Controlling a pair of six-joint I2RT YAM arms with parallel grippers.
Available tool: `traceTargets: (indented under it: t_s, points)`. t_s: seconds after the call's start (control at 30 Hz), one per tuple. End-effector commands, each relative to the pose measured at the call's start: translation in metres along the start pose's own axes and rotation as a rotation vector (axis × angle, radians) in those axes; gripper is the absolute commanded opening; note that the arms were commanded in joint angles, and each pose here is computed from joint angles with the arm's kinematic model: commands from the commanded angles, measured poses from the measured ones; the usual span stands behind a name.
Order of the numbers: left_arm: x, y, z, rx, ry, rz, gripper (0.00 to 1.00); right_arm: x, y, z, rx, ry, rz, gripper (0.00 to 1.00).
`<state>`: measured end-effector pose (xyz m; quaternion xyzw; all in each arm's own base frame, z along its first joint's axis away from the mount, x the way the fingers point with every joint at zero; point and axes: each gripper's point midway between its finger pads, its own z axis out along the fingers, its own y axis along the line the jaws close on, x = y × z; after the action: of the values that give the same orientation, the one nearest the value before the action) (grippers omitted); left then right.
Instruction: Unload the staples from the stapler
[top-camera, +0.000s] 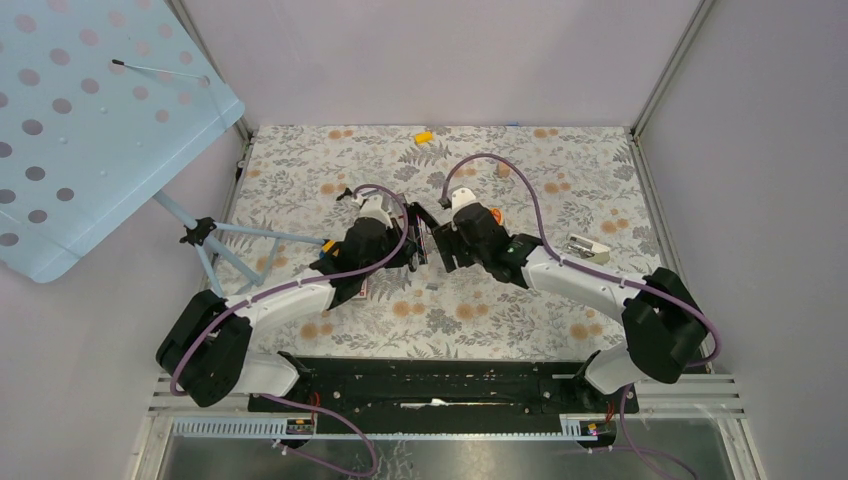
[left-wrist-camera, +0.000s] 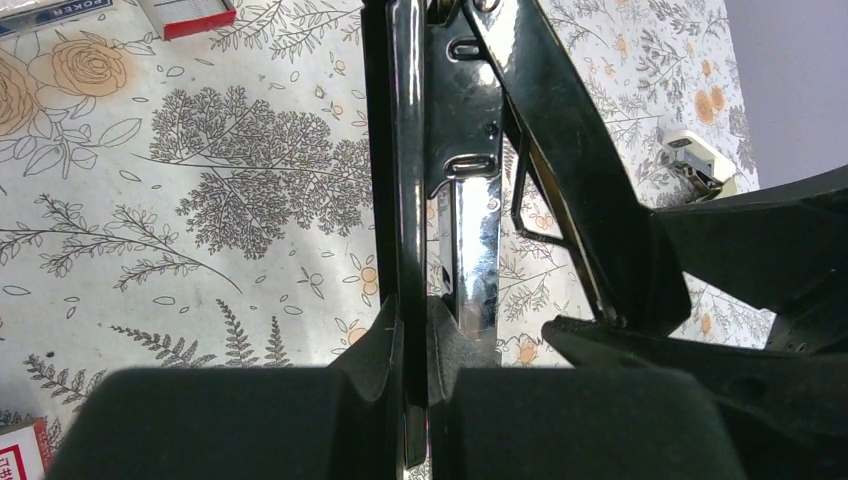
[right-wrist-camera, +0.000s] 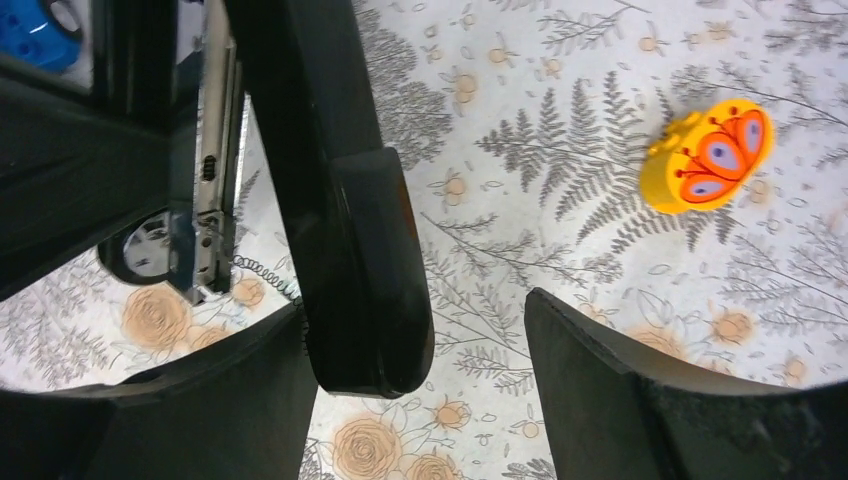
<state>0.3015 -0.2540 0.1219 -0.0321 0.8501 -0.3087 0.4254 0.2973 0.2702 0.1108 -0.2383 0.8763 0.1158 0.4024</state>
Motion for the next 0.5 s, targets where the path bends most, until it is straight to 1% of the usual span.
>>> traceTargets:
  t_s: [0.0, 0.13, 0.27, 0.47]
  points:
    - [-0.025, -0.037, -0.004, 0.131, -0.061, 0.016, 0.0, -0.032, -0.049, -0.008, 0.287, -0.091, 0.074, 0.79]
    - [-0.025, -0.037, -0.005, 0.132, -0.059, 0.033, 0.0, -0.039, -0.061, -0.005, 0.371, -0.088, 0.059, 0.82]
    - [-0.02, -0.04, -0.007, 0.156, -0.032, 0.06, 0.0, -0.053, -0.067, -0.004, 0.398, -0.117, 0.066, 0.83]
    - [-0.01, -0.037, -0.012, 0.164, 0.002, 0.089, 0.0, -0.075, -0.084, -0.005, 0.409, -0.136, 0.132, 0.84]
